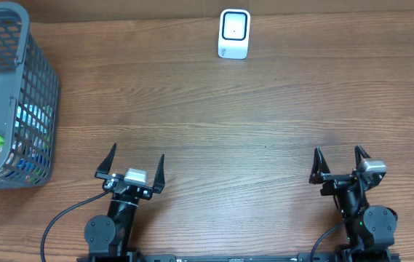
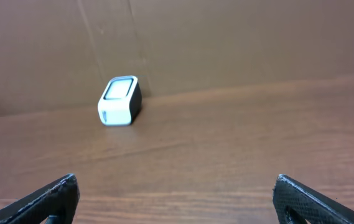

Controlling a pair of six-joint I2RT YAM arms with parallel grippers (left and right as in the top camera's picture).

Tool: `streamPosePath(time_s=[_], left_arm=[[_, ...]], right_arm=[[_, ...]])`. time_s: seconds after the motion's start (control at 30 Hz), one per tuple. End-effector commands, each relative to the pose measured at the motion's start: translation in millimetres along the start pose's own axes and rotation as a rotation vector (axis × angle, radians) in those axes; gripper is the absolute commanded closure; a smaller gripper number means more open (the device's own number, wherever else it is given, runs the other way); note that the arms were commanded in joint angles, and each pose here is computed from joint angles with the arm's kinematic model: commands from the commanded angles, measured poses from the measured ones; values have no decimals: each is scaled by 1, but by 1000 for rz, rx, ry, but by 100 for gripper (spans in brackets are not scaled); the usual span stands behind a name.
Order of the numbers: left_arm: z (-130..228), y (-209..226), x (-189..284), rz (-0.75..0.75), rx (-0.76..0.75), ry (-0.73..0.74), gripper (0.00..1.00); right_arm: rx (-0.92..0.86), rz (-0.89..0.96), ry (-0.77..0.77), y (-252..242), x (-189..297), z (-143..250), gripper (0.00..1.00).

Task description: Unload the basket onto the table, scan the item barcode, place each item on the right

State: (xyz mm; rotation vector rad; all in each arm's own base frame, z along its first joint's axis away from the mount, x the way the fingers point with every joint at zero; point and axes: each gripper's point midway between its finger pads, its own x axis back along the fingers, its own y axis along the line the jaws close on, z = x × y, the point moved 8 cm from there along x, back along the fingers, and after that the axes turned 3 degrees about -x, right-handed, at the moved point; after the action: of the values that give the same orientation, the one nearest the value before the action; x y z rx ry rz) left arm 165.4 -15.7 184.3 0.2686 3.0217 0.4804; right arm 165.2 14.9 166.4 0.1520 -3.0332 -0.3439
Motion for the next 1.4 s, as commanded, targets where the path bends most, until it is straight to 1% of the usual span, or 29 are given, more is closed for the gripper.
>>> streamPosePath(time_s=[0.0,0.13,0.33,0.43,0.5,0.67,0.7,0.87,0.97,1.03,1.2,1.37], left_arm=[[-24,8,3,-23,47,-53,0],[-40,16,1,-31,91,-46,0],[-85,40,-12,-40,64,39,0],[-108,51,-29,0,80,86,0],[-126,58,-47,54,97,129,0],[-169,84,-85,92,138,264,0],[-180,90,-94,103,150,301,0],[-212,108,-120,140,177,416,0],[-229,117,-132,180,126,487,0],[-235,122,-137,191,134,527,0],[-238,130,-143,226,186,647,0],[-221,136,-151,175,174,736,0]], right_arm=[[-1,-17,-39,6,5,-19,0],[-1,-19,-48,8,10,-29,0],[1,-29,-89,16,23,-60,0],[1,-30,-93,19,31,-74,0],[1,-29,-88,23,35,-87,0],[-1,-18,-40,29,41,-115,0],[-1,-12,-18,31,42,-123,0],[-5,6,69,38,37,-155,0],[-10,-10,152,46,27,-174,0],[-14,-28,214,50,19,-182,0],[-35,-8,423,56,-9,-198,0],[-61,17,626,57,-46,-199,0]])
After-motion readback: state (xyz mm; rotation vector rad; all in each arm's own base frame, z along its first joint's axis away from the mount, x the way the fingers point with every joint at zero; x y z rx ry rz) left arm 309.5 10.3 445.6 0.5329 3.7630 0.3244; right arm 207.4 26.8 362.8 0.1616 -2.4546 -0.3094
